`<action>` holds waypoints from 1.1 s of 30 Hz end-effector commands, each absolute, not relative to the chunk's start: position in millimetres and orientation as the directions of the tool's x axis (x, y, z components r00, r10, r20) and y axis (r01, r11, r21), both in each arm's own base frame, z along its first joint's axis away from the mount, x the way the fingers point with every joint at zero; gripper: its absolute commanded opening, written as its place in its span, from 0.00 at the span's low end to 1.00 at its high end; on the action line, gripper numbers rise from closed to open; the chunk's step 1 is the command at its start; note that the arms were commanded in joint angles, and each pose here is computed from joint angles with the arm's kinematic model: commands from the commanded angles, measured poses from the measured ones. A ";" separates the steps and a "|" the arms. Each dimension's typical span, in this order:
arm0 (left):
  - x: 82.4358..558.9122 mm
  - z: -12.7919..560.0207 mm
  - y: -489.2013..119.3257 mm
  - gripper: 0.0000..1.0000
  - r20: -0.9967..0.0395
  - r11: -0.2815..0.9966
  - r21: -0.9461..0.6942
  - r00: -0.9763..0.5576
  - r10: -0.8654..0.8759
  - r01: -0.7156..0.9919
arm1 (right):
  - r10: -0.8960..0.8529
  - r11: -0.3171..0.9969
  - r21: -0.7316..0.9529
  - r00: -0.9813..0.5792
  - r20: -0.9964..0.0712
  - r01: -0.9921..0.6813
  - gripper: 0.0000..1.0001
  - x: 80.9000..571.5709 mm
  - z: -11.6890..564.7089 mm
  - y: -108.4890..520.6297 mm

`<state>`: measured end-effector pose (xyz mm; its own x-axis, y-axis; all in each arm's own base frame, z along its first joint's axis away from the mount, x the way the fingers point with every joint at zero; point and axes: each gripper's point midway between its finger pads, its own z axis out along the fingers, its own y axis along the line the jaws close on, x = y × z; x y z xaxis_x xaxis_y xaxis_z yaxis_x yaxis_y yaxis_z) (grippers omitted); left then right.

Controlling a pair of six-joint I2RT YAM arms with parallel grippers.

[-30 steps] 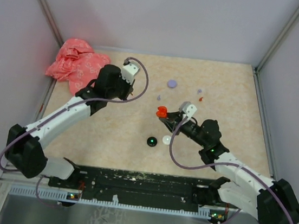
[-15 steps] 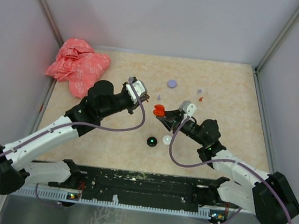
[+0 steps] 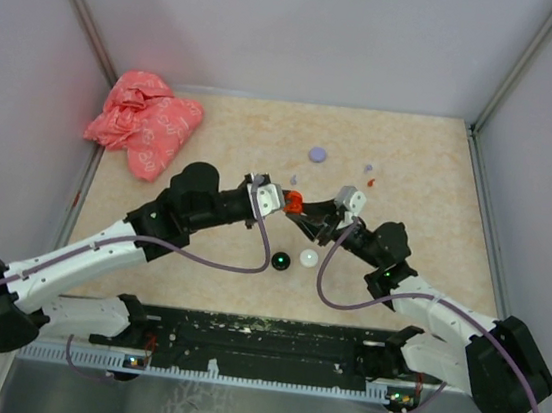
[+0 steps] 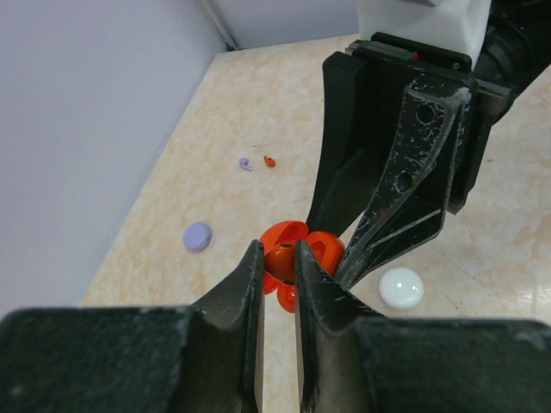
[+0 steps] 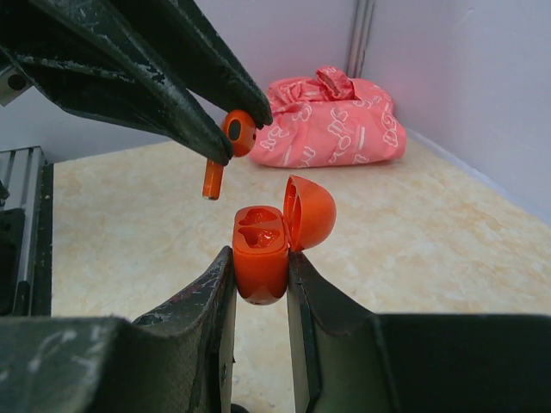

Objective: Insert the wireless bluetooth earbuds into the charging case
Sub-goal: Place the earbud in the charging case.

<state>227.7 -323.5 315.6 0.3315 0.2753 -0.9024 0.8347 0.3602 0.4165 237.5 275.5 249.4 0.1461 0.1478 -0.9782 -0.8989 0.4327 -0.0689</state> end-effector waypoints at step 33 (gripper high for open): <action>223.4 305.3 -334.8 0.21 -0.817 0.310 0.563 0.457 0.352 0.766 | 0.276 0.382 -0.120 0.237 -0.931 -0.916 0.00 221.1 301.7 276.2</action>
